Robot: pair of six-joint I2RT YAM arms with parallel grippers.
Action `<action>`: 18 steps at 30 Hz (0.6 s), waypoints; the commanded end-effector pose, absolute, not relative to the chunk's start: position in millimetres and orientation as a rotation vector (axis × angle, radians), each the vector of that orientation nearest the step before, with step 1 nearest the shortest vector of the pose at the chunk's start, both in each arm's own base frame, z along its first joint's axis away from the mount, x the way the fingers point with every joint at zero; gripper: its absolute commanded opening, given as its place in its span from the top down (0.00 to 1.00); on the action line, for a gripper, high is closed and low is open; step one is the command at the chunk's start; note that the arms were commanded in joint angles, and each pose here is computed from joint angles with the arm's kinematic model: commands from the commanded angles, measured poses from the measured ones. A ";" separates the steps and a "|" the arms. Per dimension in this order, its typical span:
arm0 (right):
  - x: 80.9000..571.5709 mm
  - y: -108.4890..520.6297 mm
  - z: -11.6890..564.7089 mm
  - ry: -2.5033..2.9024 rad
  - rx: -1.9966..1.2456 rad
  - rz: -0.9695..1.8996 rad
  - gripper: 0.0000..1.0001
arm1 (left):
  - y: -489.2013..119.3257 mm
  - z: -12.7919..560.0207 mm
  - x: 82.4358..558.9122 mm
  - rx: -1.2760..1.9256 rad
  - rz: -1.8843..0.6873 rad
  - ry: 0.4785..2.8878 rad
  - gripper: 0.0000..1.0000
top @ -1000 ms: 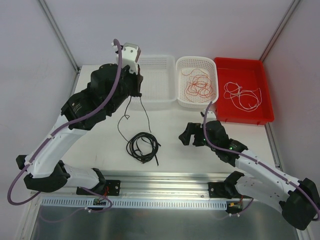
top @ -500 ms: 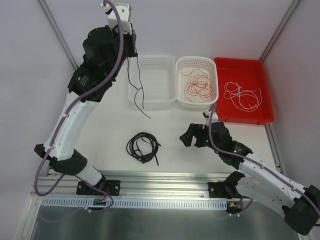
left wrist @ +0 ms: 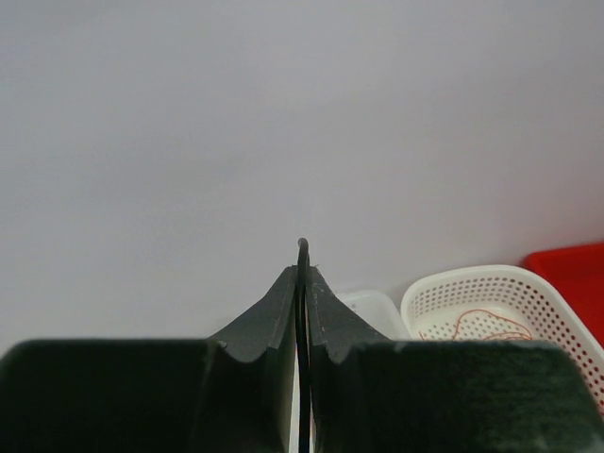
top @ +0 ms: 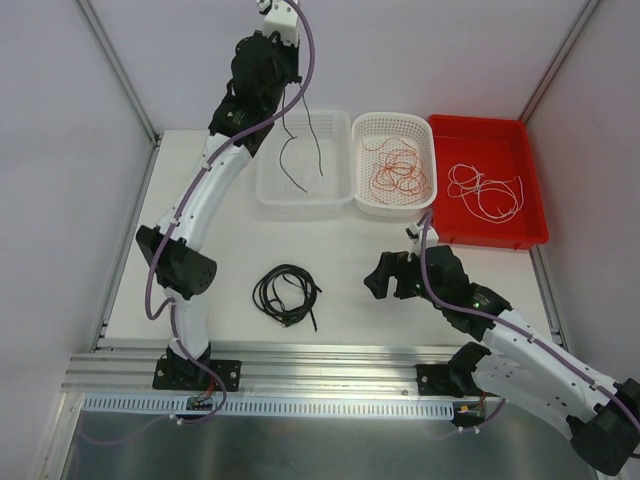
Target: Untangle the cables
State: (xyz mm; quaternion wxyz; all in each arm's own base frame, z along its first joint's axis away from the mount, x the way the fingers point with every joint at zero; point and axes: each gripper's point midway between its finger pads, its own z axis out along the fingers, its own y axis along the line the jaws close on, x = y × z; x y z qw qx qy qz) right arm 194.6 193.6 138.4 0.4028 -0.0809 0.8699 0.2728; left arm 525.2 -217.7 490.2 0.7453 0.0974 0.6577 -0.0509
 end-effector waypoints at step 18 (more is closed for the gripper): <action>197.2 202.2 133.4 2.224 -0.271 0.681 0.01 | -225.3 176.0 599.0 0.214 -0.233 1.953 0.89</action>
